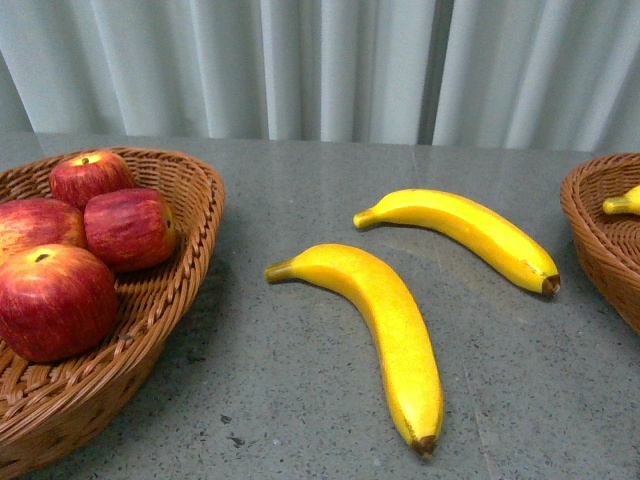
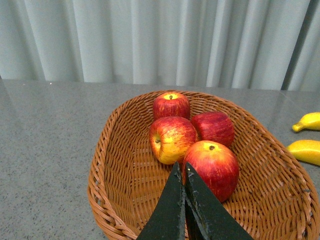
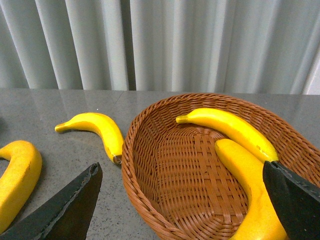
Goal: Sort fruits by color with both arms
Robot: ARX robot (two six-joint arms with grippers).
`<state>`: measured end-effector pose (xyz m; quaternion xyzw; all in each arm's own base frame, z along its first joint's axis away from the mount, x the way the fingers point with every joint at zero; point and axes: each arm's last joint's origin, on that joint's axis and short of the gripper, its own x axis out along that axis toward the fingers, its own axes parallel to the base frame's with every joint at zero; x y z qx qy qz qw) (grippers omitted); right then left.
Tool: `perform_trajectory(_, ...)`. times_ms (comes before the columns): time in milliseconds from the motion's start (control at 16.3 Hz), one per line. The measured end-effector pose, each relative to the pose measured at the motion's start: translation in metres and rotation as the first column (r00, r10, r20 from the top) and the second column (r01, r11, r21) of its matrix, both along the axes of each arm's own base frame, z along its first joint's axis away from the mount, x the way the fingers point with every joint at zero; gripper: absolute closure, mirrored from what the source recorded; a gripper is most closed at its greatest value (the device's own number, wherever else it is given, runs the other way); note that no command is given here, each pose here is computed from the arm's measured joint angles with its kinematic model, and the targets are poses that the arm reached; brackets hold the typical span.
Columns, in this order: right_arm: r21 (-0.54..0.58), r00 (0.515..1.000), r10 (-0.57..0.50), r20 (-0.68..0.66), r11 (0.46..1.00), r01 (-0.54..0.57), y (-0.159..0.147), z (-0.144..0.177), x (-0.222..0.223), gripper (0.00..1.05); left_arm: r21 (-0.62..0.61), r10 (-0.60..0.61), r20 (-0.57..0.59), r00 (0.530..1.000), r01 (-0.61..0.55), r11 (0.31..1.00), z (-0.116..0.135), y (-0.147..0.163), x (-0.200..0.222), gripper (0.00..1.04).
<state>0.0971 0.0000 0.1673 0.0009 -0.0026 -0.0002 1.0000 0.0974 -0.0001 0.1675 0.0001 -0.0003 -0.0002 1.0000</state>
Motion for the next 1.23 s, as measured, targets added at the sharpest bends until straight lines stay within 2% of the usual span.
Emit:
perform_trajectory(123, 0.000, 1.000, 0.000, 0.000, 1.000, 0.000, 0.000, 0.000, 0.000, 0.07, 0.000, 0.000, 0.000, 1.000, 0.000, 1.000, 0.000, 0.000, 0.000, 1.03)
perform_trajectory(614, 0.000, 1.000, 0.000, 0.000, 1.000, 0.000, 0.000, 0.000, 0.000, 0.07, 0.000, 0.000, 0.000, 1.000, 0.000, 1.000, 0.000, 0.000, 0.000, 0.09)
perform_trajectory(1044, 0.003, 1.000, 0.001, -0.003, 1.000, -0.001, 0.000, 0.000, 0.000, 0.07, 0.000, 0.000, 0.000, 1.000, 0.000, 1.000, 0.000, 0.000, 0.000, 0.07)
perform_trajectory(1106, 0.082, 0.999, 0.036, -0.029, 0.996, -0.033, 0.000, -0.002, 0.002, 0.07, 0.000, 0.000, 0.000, 1.000, 0.000, 1.000, 0.000, 0.000, 0.000, 0.07)
perform_trajectory(1229, 0.321, 0.998, 0.059, -0.002, 0.945, -0.055, 0.000, 0.016, 0.017, 0.07, 0.000, 0.000, 0.000, 1.000, 0.000, 1.000, 0.000, 0.000, 0.000, 0.07)
